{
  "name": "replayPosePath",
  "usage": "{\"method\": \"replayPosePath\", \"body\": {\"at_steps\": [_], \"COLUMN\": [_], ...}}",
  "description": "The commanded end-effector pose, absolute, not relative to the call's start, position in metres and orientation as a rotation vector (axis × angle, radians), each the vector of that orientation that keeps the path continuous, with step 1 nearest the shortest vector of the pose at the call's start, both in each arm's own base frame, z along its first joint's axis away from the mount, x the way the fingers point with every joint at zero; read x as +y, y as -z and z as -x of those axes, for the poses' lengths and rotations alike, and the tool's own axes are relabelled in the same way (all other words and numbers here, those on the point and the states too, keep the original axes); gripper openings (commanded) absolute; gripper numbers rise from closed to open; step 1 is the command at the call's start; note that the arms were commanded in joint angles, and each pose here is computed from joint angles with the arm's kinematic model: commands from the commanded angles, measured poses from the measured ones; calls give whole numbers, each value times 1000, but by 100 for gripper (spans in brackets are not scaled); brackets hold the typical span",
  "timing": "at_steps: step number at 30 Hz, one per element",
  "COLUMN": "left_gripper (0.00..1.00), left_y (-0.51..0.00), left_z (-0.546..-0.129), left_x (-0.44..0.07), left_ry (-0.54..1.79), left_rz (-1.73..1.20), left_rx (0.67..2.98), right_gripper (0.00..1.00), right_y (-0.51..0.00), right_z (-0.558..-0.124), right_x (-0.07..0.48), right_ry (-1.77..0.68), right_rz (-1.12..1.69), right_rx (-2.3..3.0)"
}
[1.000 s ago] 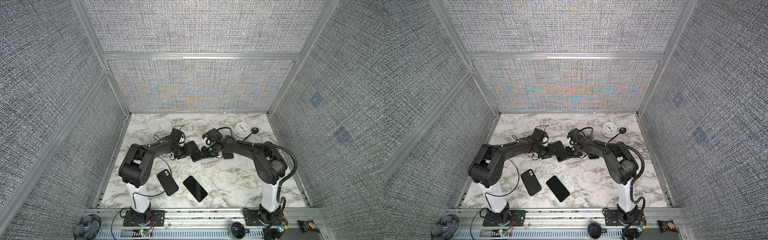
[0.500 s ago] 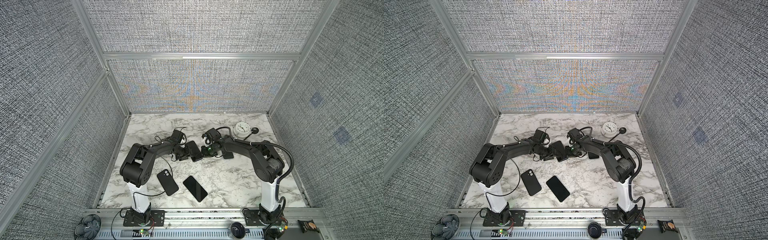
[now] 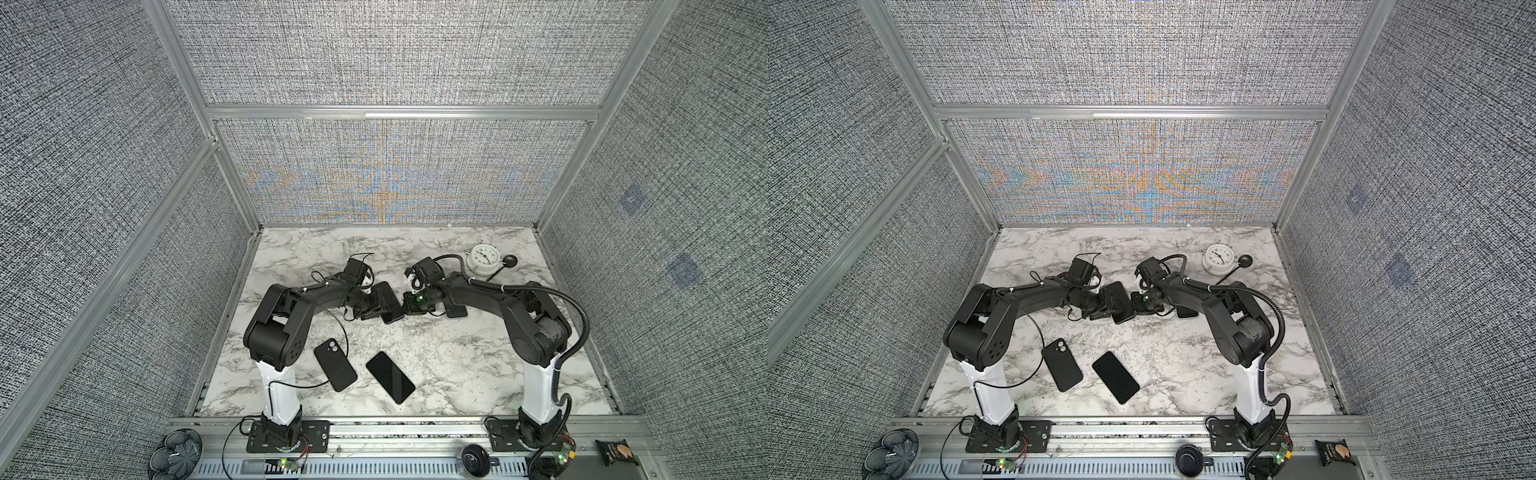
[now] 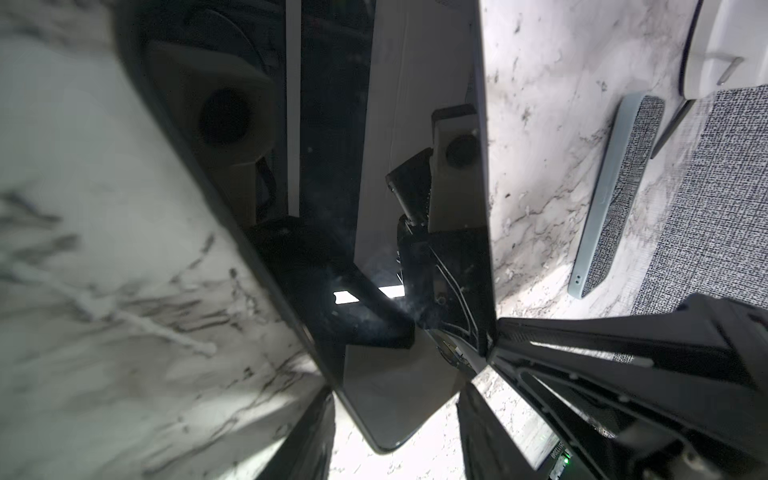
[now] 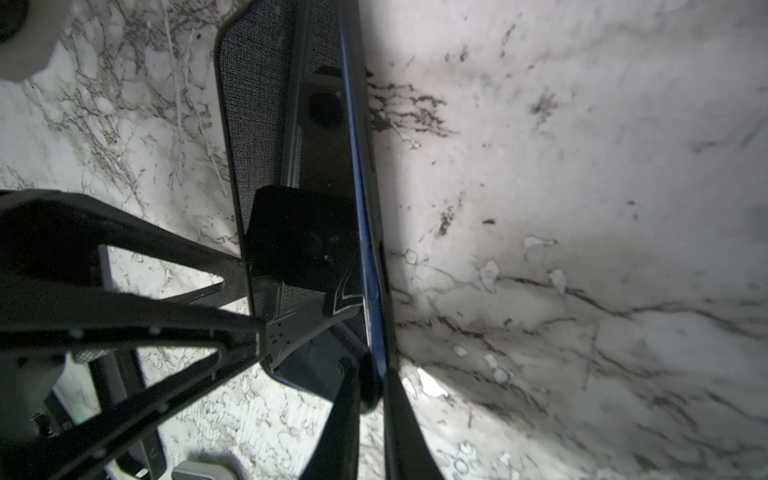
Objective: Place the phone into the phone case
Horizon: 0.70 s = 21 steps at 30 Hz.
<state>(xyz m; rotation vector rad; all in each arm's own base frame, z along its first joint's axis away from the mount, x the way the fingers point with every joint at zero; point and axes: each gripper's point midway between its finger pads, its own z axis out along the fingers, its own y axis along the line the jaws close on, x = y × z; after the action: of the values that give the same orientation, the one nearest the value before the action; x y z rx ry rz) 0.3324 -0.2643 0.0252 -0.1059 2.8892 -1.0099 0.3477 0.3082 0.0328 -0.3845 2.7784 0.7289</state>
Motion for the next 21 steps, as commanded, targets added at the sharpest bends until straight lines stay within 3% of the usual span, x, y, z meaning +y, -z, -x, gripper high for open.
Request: {"method": "replayPosePath", "body": {"at_steps": [1, 21], "left_gripper": [50, 49], "left_y": [-16, -12], "left_z": [-329, -329], "left_x": [-262, -261], "left_ry": [973, 961], "left_rz": [106, 110], "left_rx": [2911, 2914], "right_gripper": [14, 12], "right_y": [-24, -5], "right_z": [-334, -324], "right_x": [306, 296], "right_ry": [-726, -668], "right_rz": [389, 375], "right_rx": [2829, 2862]}}
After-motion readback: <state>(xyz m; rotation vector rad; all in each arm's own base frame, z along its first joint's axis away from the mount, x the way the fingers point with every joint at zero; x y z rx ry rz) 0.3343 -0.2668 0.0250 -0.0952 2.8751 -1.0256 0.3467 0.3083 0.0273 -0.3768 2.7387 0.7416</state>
